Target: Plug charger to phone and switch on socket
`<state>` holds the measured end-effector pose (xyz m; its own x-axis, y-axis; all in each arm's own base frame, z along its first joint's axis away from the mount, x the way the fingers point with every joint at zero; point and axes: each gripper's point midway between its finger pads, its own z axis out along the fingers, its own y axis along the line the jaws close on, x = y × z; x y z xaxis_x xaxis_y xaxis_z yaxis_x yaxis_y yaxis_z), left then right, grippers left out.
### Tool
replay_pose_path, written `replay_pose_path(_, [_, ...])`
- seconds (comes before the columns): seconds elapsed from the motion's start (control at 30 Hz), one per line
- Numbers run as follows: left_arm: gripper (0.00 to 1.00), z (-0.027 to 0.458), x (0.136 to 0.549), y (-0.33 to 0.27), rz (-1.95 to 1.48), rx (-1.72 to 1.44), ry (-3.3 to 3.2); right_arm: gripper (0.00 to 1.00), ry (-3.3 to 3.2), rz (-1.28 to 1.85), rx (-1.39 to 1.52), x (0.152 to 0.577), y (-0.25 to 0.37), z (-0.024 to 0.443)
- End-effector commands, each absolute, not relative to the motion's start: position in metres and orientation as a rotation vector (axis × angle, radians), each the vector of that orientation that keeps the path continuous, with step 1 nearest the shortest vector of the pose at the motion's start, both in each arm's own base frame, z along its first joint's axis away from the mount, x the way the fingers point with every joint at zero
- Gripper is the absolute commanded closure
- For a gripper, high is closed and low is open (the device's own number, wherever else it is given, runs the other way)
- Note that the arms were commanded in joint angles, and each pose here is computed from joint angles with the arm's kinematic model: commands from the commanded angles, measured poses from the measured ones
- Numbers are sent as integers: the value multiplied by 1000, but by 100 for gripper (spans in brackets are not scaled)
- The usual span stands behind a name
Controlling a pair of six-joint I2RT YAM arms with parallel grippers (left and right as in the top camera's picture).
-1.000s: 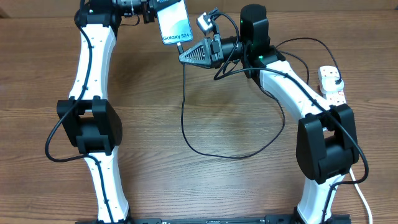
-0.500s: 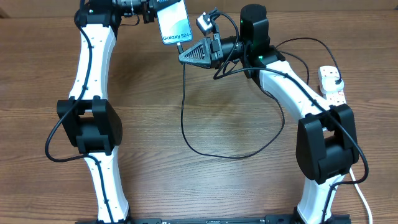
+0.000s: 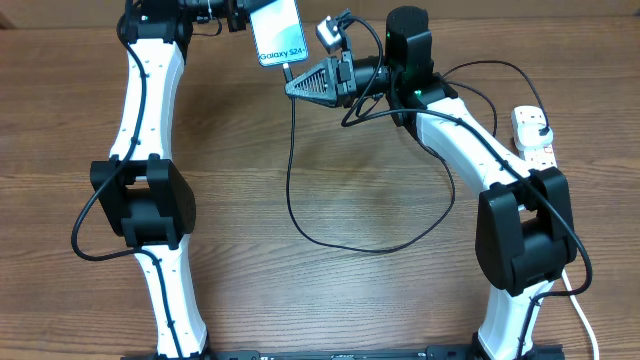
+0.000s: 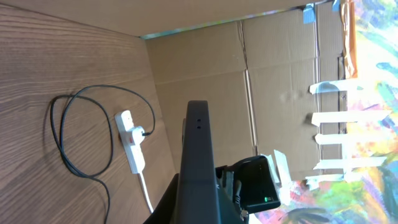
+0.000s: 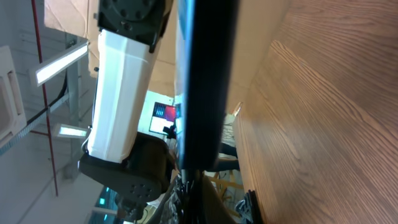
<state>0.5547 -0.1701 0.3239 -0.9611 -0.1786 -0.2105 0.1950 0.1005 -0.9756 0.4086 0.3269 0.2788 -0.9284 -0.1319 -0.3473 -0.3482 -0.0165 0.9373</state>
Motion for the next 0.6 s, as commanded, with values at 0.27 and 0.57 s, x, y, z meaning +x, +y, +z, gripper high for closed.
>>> replay_pose_path(0.27, [96, 332, 544, -172, -2006, 62, 2112, 96, 2055, 2034, -419, 427, 328, 290])
replay_pose_path(0.57, [95, 332, 545, -170, -2016, 38, 2119, 96, 2062, 2023, -359, 433, 328, 289])
